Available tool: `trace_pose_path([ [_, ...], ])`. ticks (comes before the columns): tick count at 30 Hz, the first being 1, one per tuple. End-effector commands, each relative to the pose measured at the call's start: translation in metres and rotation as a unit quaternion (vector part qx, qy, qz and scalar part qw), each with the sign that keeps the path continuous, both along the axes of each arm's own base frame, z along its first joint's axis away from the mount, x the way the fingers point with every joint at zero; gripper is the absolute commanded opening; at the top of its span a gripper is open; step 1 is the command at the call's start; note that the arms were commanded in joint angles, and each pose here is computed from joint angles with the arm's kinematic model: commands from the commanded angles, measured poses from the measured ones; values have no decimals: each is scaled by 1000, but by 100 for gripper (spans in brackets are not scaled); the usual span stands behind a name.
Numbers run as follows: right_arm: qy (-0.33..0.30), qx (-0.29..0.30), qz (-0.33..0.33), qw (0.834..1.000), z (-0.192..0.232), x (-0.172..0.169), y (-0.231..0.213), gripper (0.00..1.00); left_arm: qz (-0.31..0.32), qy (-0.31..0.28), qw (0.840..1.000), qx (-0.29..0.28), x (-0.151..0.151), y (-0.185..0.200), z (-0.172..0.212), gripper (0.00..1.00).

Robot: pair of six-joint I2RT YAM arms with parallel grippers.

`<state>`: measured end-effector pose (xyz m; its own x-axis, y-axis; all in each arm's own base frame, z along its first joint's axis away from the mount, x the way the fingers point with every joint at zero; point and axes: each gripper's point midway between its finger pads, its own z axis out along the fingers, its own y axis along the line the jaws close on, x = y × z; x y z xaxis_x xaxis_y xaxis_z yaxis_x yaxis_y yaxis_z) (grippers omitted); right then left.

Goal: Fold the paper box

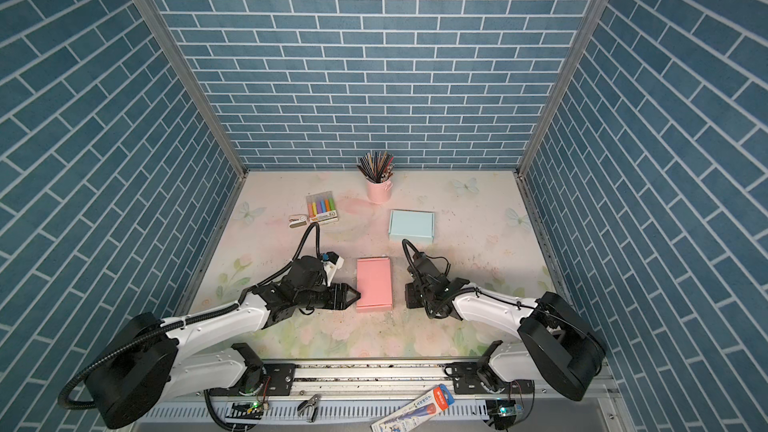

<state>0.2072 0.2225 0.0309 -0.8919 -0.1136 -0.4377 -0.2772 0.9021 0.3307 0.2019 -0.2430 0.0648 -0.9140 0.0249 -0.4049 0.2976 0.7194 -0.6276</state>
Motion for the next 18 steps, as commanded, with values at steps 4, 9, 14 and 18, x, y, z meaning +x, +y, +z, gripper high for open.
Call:
trace_pose_path([
  [4, -26, 7, 12, 1000, 10, 31, 7, 21, -4, -22, 1000, -7, 31, -6, 12, 67],
  [9, -34, 12, 22, 999, 12, 47, 19, 20, 2, -24, 1000, -12, 52, -9, 12, 65],
  [14, -36, 14, 31, 999, 9, 59, 29, 19, -2, -27, 999, -24, 65, -19, 16, 63],
  [18, -35, 13, 40, 998, 6, 66, 36, 18, -5, -23, 999, -29, 67, -24, 13, 61],
])
